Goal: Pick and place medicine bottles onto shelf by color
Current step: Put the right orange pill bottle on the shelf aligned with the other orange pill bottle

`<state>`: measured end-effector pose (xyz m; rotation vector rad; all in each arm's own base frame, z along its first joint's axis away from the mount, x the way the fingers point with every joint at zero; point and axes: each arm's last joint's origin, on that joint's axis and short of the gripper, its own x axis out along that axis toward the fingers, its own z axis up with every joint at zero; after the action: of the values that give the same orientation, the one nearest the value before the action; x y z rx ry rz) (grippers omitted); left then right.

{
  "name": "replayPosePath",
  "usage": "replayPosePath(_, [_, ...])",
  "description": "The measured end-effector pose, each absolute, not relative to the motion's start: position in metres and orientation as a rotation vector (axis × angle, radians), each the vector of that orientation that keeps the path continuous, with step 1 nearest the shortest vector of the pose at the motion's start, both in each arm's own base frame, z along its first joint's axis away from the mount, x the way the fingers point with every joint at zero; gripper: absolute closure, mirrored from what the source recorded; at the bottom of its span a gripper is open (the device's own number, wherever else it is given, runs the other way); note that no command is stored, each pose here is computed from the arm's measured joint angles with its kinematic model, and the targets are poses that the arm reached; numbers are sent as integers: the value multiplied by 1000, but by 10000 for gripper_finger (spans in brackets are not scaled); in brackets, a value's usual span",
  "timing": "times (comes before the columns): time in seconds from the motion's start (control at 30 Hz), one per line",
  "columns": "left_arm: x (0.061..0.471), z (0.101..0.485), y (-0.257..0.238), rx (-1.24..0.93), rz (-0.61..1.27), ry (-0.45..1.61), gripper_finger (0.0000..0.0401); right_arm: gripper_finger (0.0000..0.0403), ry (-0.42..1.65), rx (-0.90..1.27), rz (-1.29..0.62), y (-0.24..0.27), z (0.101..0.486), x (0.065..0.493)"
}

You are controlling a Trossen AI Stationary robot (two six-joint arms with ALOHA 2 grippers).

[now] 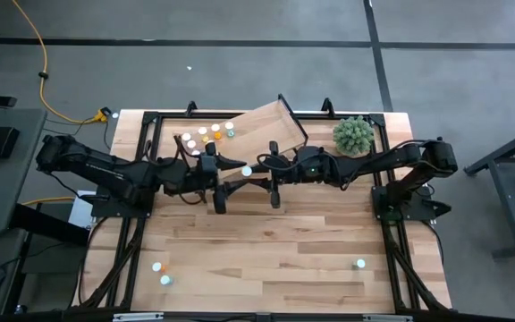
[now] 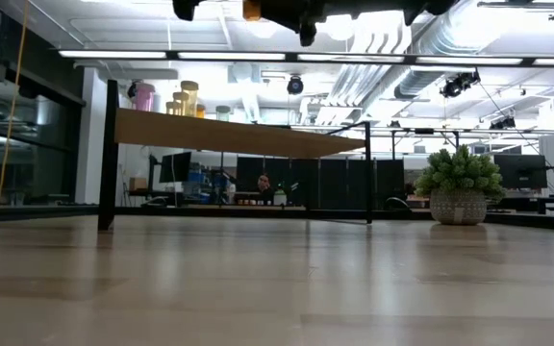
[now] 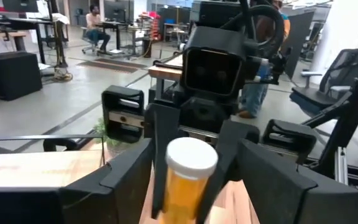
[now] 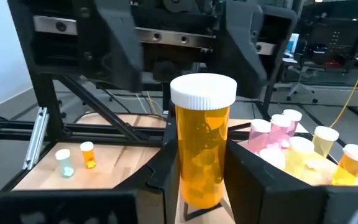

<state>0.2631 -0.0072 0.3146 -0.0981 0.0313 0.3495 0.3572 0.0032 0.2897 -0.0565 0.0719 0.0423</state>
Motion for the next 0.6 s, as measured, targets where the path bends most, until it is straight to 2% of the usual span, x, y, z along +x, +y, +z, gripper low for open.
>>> replayPosePath(0.6, [272,310,-5,-38,344,32,243,308,71,-57,42,3,290,357])
